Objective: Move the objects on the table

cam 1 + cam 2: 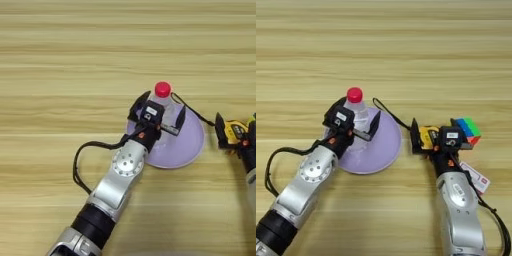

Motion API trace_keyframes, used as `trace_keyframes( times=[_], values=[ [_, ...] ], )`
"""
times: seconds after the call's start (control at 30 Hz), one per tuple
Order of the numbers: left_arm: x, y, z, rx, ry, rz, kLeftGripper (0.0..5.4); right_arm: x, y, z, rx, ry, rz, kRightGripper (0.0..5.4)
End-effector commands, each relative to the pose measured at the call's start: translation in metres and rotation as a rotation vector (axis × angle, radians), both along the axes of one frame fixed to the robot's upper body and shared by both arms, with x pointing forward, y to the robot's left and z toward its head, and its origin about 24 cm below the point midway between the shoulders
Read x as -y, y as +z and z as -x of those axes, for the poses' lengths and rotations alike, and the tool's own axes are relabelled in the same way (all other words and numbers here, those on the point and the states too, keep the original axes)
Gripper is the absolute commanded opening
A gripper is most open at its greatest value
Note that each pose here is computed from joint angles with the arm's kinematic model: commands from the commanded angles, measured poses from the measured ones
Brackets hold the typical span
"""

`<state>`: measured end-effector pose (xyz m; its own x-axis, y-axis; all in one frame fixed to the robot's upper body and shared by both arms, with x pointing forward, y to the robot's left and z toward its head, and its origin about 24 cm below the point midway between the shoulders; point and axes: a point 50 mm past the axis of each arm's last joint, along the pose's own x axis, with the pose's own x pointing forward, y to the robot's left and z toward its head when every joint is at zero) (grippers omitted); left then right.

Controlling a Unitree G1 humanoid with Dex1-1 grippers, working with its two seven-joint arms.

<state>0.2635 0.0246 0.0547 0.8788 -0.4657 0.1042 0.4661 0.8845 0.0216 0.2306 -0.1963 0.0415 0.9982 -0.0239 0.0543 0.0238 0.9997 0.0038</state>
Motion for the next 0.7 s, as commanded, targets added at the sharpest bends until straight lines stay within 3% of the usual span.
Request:
trace_keyframes(
  times=[0.03, 0.7],
  values=[
    [0.021, 0.009, 0.008, -0.018, -0.016, 0.1, 5.38, -0.001, 0.002, 0.001, 0.011, -0.002, 0.001, 5.4],
    [0.008, 0.012, 0.019, -0.004, 0.005, 0.107, 5.38, 0.001, 0.003, 0.002, 0.014, 0.005, 0.026, 5.4]
  ],
)
